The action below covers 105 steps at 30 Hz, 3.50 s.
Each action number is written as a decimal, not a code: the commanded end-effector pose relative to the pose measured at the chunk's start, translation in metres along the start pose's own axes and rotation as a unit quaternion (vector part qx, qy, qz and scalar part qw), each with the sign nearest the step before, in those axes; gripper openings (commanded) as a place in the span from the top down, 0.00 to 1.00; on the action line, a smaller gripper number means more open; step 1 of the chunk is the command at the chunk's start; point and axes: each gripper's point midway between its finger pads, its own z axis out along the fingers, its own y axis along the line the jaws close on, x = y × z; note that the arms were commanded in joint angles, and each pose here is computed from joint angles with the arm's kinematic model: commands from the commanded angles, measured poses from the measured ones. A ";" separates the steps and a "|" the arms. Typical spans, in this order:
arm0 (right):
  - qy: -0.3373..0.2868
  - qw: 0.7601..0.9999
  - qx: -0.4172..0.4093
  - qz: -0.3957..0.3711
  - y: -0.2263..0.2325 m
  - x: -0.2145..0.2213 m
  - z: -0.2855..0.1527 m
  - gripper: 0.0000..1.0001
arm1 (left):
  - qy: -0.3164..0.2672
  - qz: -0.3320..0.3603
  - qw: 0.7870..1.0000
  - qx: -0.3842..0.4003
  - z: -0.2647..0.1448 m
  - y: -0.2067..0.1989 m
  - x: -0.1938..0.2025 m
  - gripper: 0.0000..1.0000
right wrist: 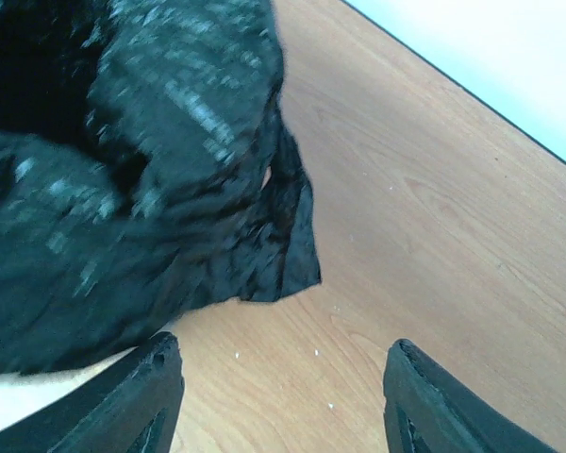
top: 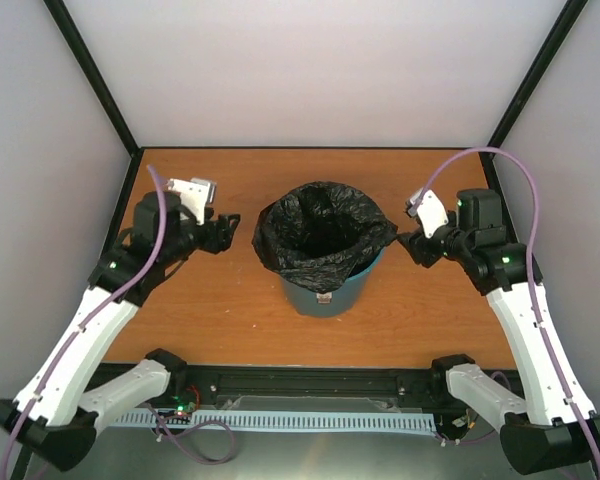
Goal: Put the trash bags into the trash bin
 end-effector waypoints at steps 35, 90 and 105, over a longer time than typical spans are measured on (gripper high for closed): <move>0.025 0.927 -0.132 -0.350 0.103 -0.040 -0.033 0.36 | 0.067 -0.165 0.909 0.378 -0.035 -0.114 0.059 0.71; -0.035 0.909 -0.247 -0.333 0.146 -0.022 -0.064 0.34 | 0.036 -0.100 0.889 0.445 -0.055 -0.144 0.070 0.99; -0.040 0.918 -0.263 -0.295 0.158 0.020 -0.055 0.97 | 0.070 -0.120 0.912 0.387 -0.034 -0.124 0.109 0.99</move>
